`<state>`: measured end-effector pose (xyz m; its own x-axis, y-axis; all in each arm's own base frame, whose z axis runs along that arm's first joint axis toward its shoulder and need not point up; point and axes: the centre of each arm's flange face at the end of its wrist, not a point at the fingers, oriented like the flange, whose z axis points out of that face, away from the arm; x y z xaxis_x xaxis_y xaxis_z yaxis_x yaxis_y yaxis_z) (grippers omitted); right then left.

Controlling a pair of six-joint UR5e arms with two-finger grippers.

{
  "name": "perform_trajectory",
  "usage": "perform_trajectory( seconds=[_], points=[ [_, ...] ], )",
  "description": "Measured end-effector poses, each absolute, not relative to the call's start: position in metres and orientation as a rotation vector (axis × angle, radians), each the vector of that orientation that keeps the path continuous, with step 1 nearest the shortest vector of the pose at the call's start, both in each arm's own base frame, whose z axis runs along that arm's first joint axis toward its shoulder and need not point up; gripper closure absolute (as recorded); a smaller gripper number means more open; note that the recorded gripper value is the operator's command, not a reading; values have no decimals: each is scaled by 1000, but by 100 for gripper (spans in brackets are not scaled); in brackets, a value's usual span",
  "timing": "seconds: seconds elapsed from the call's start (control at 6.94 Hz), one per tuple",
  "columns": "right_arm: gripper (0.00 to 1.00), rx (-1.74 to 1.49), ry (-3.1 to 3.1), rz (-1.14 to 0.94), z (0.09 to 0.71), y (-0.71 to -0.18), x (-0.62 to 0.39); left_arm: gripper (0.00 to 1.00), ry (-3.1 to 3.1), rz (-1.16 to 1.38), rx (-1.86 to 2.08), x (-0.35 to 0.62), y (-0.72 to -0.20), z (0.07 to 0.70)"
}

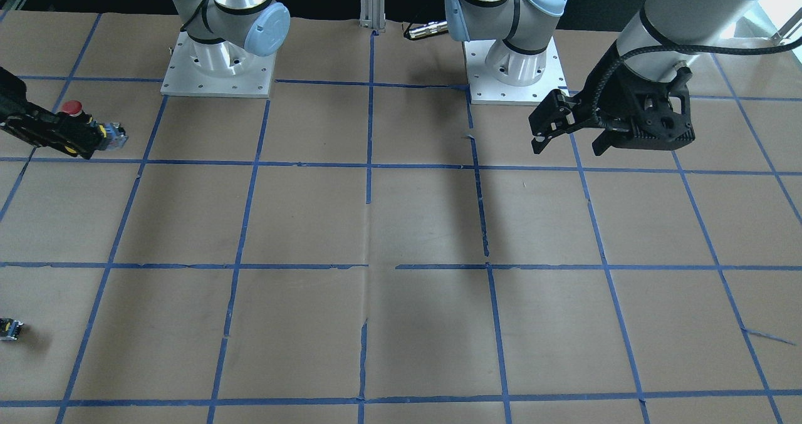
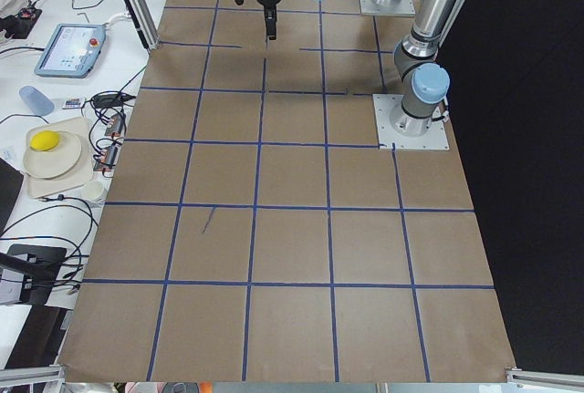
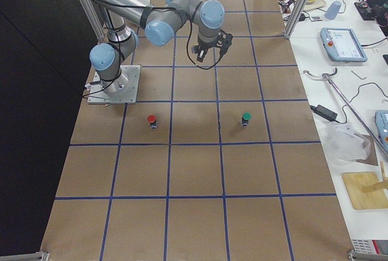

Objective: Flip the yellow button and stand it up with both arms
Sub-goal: 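Carry the button away with the right gripper while the left arm withdraws, then lower the button onto the table and open the right gripper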

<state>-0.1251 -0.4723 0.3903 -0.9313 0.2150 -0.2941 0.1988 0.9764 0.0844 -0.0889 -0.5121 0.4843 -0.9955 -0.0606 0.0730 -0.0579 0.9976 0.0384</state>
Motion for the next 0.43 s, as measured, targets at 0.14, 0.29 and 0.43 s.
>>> perform_trajectory(
  seconds=[0.14, 0.29, 0.43],
  points=[
    [77, 140, 2872, -3, 371, -465, -154, 0, -3109, -24, 72, -103, -509, 490],
    [79, 4, 2922, -102, 351, -456, -176, 0, -3128, 12, 54, -112, -509, 497],
    [79, -89, 2960, -177, 334, -450, -190, 0, -3132, 31, 46, -116, -510, 501]
  ],
)
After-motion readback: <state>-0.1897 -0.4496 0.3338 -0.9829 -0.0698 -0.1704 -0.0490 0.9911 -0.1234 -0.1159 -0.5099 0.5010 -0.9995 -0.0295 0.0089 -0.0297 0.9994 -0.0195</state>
